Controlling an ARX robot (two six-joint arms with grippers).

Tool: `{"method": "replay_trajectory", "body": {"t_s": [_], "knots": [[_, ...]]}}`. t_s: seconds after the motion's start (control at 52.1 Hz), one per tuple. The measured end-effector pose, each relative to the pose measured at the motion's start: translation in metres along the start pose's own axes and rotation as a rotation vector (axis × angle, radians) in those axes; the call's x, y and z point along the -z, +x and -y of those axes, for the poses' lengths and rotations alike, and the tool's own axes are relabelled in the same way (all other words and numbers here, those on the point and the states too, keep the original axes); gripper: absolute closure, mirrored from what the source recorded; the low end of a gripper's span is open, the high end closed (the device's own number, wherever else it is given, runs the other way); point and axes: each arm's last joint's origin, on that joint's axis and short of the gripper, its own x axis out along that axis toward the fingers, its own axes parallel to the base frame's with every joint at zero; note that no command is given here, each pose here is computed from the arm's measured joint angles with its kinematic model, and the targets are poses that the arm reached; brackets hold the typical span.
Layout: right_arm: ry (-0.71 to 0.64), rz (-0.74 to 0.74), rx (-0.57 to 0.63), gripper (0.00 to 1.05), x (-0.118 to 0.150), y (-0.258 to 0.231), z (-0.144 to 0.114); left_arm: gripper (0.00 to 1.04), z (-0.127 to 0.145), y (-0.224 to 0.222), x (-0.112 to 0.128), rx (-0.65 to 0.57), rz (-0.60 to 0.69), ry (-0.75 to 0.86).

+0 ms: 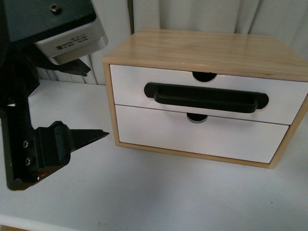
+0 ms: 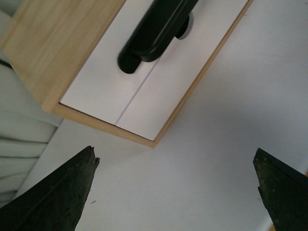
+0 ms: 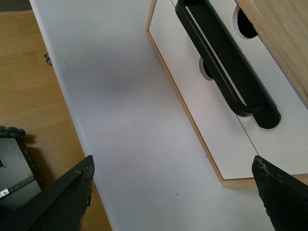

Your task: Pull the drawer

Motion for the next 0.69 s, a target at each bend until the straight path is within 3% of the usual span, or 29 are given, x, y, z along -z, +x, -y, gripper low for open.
{"method": "replay_trajectory", "body": {"t_s": [0.326,0.691], "knots": [[-0.094,-0.056,-0.032,0.09,-0.006,0.036,0.025,0.06,-0.02,0.044,-0.009,0.113,-0.025,0.144],[-0.161,-0.048,-0.017,0.09,-0.005,0.073,0.032,0.06,-0.017,0.08,-0.018,0.19,-0.019,0.228]]}}
